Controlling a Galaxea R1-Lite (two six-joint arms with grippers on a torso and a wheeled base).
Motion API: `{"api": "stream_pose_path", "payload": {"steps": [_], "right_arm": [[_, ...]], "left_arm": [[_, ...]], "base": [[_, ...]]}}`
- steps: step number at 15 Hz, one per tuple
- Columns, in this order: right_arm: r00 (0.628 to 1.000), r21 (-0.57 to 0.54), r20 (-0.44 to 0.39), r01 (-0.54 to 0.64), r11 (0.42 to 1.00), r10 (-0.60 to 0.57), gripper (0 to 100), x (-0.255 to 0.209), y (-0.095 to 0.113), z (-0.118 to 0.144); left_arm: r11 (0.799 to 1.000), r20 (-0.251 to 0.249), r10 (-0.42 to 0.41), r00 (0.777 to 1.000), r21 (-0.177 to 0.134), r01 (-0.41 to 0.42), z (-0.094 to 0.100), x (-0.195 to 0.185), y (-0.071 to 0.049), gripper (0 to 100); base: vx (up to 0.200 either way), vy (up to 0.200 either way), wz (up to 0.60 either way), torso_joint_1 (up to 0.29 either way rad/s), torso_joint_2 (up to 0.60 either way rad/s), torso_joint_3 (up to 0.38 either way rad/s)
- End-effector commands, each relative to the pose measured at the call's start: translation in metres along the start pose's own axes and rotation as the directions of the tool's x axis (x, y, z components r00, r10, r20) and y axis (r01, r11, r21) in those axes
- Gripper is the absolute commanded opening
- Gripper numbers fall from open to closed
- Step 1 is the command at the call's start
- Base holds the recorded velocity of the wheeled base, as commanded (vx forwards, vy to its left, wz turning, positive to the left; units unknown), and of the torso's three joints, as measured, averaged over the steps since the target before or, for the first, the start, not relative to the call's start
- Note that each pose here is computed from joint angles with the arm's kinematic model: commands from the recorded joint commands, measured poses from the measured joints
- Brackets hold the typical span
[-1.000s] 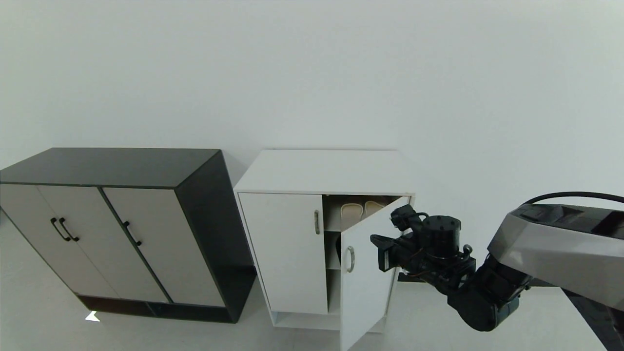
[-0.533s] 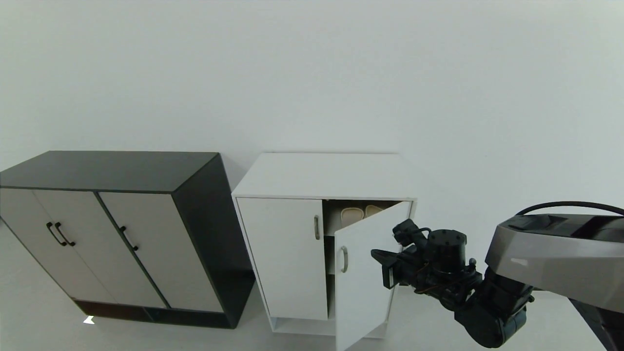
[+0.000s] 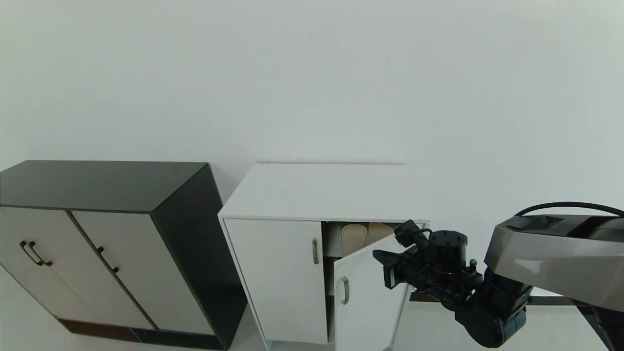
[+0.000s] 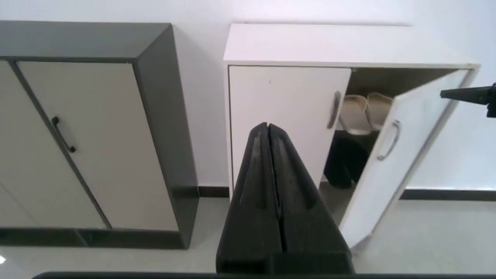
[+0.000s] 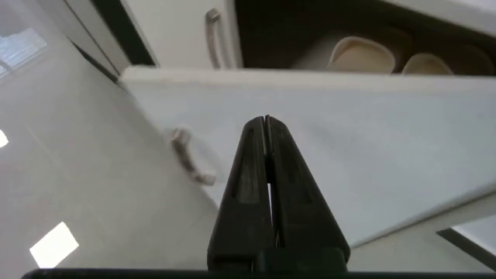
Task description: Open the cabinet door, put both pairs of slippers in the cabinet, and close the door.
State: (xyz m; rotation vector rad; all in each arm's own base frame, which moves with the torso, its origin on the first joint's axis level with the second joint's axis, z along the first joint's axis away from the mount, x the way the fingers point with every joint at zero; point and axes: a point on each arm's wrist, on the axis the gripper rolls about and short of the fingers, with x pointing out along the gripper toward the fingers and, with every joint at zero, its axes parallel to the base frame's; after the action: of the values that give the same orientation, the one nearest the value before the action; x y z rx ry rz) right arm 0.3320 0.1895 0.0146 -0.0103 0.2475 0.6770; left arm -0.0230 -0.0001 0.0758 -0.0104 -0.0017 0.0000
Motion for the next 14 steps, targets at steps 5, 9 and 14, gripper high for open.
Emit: {"api": "stream_pose_path", "payload": {"steps": [5,9,14], "right_arm": [[1.000,0.005,-0.016,-0.017,1.000,0.017,0,0.004,-0.001,-0.009],[1.000,0.005,-0.005,-0.017,1.000,0.017,0,0.019,-0.005,-0.015],[1.000,0.005,0.017,0.000,1.000,0.000,0,0.033,-0.013,-0.018]], "left_arm": [[1.000,-0.002,0.002,1.000,-0.002,-0.002,0.000,0.000,0.000,0],[1.000,-0.002,0.002,1.000,-0.002,-0.002,0.000,0.000,0.000,0],[1.000,-0.002,0.002,1.000,0.000,-0.002,0.000,0.000,0.000,0]], "base": [[0.000,0.000,0.00,0.000,0.00,0.000],[0.000,0.000,0.00,0.000,0.00,0.000],[0.000,0.000,0.00,0.000,0.00,0.000]]}}
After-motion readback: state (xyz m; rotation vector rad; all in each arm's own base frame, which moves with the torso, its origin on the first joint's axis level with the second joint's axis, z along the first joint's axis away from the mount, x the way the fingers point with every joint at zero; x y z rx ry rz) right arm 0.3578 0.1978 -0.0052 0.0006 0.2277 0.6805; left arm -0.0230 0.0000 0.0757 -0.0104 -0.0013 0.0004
